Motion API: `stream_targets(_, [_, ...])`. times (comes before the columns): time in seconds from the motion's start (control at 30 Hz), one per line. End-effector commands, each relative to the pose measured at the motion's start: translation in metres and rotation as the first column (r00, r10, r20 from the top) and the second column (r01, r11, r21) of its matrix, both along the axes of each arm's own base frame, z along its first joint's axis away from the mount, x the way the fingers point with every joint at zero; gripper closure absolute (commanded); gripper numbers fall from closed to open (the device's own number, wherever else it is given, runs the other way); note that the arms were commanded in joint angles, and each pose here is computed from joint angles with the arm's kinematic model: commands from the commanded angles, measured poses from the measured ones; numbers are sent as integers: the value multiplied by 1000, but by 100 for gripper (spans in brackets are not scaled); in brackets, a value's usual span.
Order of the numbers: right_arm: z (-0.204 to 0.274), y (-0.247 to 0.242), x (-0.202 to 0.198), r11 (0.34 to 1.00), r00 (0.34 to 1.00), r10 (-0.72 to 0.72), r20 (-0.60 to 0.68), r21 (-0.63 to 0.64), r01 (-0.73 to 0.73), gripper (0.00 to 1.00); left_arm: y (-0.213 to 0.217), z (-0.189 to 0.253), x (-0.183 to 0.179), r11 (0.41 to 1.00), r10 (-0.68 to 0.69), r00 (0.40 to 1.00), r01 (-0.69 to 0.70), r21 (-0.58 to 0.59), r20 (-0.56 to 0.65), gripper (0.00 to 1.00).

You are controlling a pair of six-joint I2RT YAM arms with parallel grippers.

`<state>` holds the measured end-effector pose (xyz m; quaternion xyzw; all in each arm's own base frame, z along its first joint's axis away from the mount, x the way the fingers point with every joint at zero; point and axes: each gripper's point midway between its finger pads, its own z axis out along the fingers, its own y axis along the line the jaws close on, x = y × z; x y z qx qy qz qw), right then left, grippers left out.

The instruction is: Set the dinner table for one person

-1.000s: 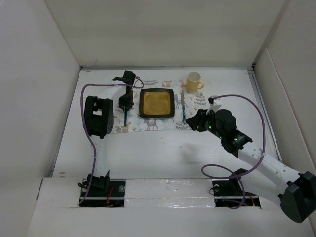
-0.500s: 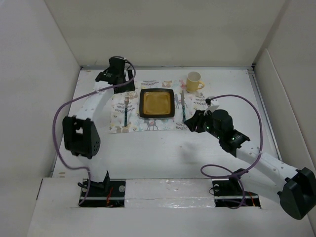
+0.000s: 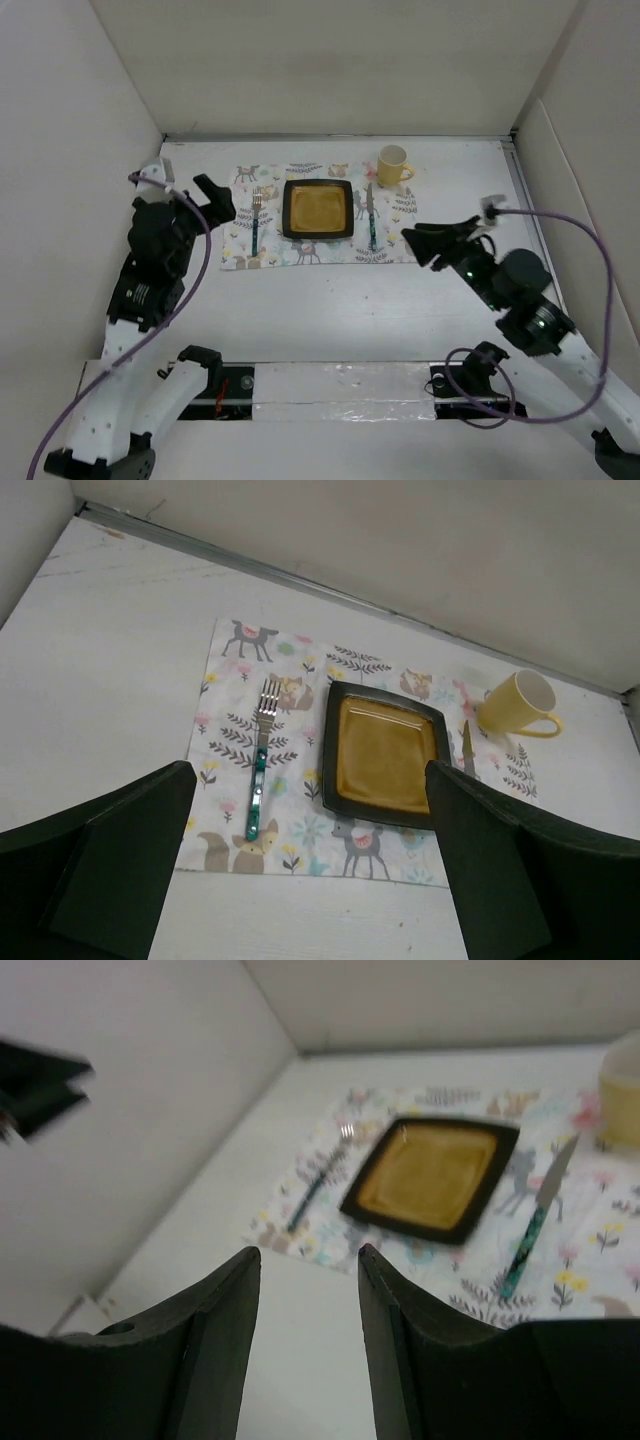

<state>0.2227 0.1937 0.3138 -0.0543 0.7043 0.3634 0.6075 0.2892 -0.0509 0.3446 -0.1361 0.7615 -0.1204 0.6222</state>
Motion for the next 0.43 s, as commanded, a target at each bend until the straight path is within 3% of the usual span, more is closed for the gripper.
stream_targets(0.0, [75, -64, -26, 974, 970, -187, 154, 160, 162, 51, 20, 24, -32, 996, 73, 984, -64, -61, 162, 1])
stream_targets(0.1, [97, -119, -50, 914, 918, -347, 191, 288, 285, 51, 40, 17, -60, 988, 145, 971, -133, -73, 189, 1])
stream_targets(0.2, [91, -156, -59, 848, 870, -471, 148, 346, 401, 51, 51, 12, -80, 983, 181, 960, -166, -84, 214, 1])
stream_targets(0.3, [79, -160, -56, 834, 856, -498, 138, 347, 429, 46, 50, 3, -85, 985, 166, 961, -149, -91, 222, 1])
stream_targets(0.4, [73, -138, -40, 865, 882, -459, 111, 284, 414, 44, 40, -4, -76, 989, 128, 971, -111, -94, 203, 1])
